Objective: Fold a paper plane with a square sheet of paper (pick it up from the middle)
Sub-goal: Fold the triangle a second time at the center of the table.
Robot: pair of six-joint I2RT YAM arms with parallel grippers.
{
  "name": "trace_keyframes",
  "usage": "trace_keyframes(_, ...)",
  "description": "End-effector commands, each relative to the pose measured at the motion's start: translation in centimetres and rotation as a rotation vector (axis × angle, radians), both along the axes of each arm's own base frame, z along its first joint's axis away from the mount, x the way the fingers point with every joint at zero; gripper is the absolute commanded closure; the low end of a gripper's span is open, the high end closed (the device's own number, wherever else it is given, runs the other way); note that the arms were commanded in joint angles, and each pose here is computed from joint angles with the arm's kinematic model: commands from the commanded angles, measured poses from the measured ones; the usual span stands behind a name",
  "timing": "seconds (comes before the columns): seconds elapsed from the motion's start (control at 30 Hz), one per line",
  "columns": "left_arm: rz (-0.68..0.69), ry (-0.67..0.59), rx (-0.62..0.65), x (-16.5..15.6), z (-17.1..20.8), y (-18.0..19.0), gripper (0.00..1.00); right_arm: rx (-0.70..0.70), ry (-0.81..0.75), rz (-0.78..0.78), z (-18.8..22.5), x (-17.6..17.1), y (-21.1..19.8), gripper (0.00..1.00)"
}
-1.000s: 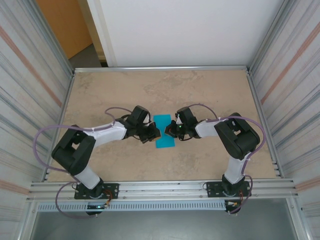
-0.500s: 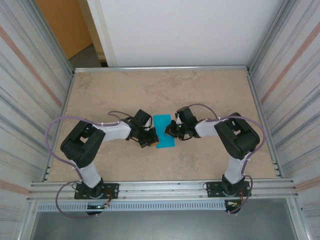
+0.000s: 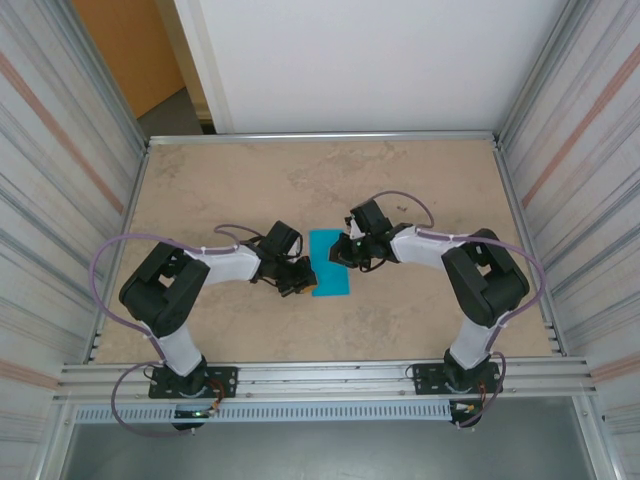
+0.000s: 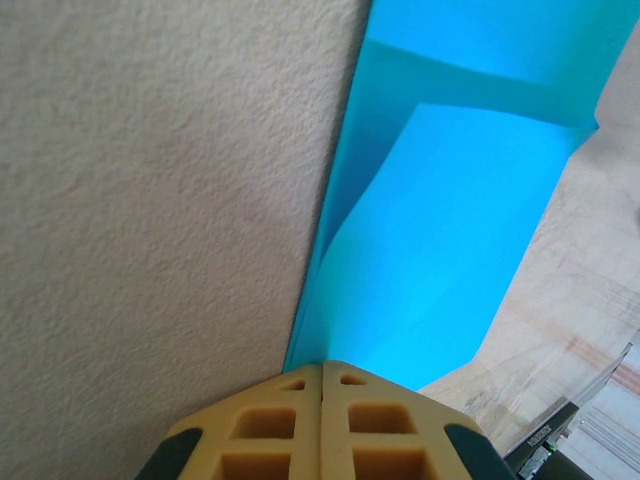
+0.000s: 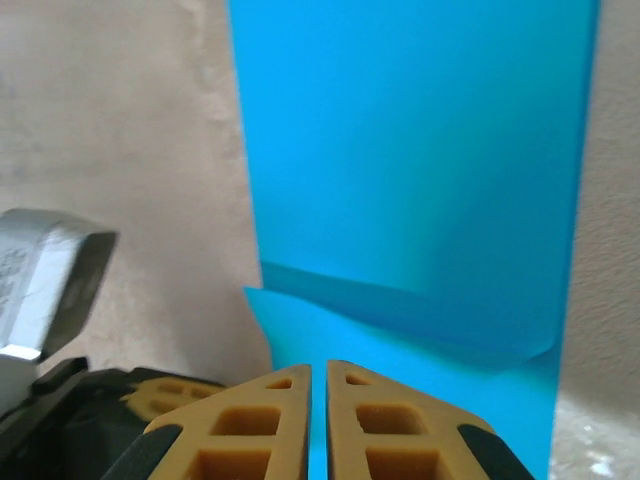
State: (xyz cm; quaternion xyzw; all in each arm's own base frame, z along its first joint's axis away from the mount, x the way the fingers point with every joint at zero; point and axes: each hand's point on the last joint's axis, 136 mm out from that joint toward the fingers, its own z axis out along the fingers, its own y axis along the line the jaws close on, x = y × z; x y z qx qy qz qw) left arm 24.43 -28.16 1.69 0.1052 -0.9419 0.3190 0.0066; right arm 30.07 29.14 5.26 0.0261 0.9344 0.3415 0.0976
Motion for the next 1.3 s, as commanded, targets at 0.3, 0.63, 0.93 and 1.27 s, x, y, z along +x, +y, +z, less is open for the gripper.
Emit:
trace_keyframes(0.3,0.023,0.095,0.118,-2.2,-2.5,2.5,1.0,0.002,0.076,0.07,-2.8,-2.6,1.6,0.96)
trace_keyframes(0.63,0.0,0.027,0.044,-1.1,0.2,1.1,0.99,-0.05,0.13,0.06,-5.7,-3.0,0.7,0.97)
trace_keyframes(0.93,-0.034,-0.05,-0.06,0.2,2.0,-1.1,0.93,-0.072,0.148,0.053,-6.6,-3.6,0.1,0.97)
trace_keyframes(1.27,0.008,0.019,0.027,-0.3,-0.5,0.1,0.95,-0.071,0.141,0.058,-6.7,-3.7,0.0,0.98)
